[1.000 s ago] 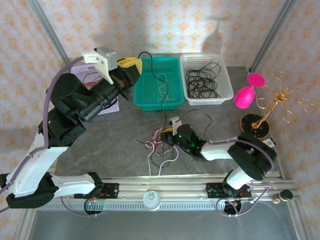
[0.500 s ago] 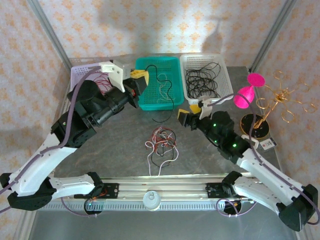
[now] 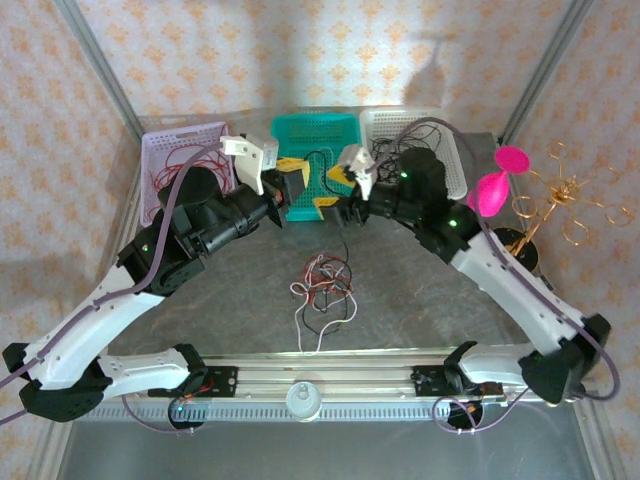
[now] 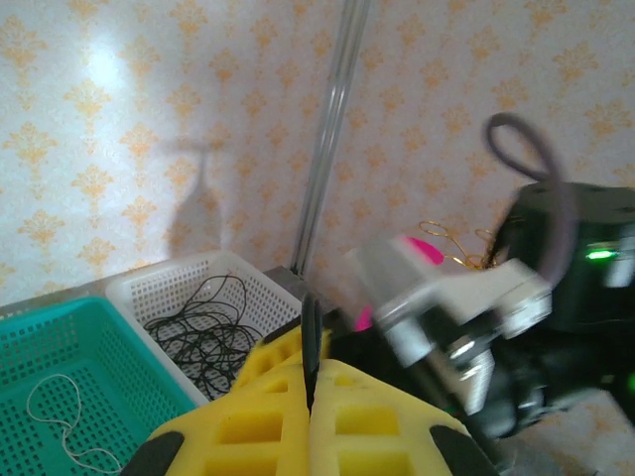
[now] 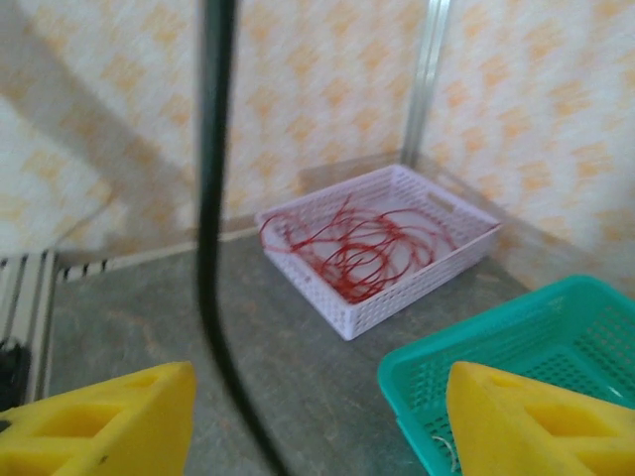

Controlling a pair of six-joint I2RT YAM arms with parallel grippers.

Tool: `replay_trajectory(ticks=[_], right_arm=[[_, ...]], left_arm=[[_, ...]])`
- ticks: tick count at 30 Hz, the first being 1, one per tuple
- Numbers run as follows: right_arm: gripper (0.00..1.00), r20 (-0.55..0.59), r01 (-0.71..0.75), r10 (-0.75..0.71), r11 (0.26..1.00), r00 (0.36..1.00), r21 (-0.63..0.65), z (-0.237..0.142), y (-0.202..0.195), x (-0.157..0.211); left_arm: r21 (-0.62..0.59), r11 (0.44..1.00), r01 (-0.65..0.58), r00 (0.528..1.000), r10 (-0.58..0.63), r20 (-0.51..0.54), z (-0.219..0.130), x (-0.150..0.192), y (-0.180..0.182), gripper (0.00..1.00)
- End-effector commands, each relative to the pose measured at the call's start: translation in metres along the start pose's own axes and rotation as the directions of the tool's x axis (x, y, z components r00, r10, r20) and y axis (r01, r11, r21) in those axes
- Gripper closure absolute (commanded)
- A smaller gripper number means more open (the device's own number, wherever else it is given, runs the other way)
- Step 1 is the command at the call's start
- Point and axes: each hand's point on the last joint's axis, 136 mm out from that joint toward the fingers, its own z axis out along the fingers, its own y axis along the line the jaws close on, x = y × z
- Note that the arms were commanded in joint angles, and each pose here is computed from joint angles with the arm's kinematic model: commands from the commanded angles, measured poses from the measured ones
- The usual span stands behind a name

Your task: Untangle the cables

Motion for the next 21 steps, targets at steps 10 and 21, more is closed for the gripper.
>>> replay_trajectory(ticks=[10,21], right_arm=[[0.75,-0.030,-0.015,0.014,0.999,0.999,-0.048,-0.001,0.001,0.020],[1.00,-0.005,-0.120,0.123,0.979,0.992,0.163,-0.024,-0.037,0.018]], left_arm=[[-0.107,0.994,-0.018,0.999,0.014,-0.034,-0.009,0.009,0.019,1.00],[-0.170,0.985,-0.019,0.999,0.012,-0.042,-0.006,0.024,0.032,0.42]])
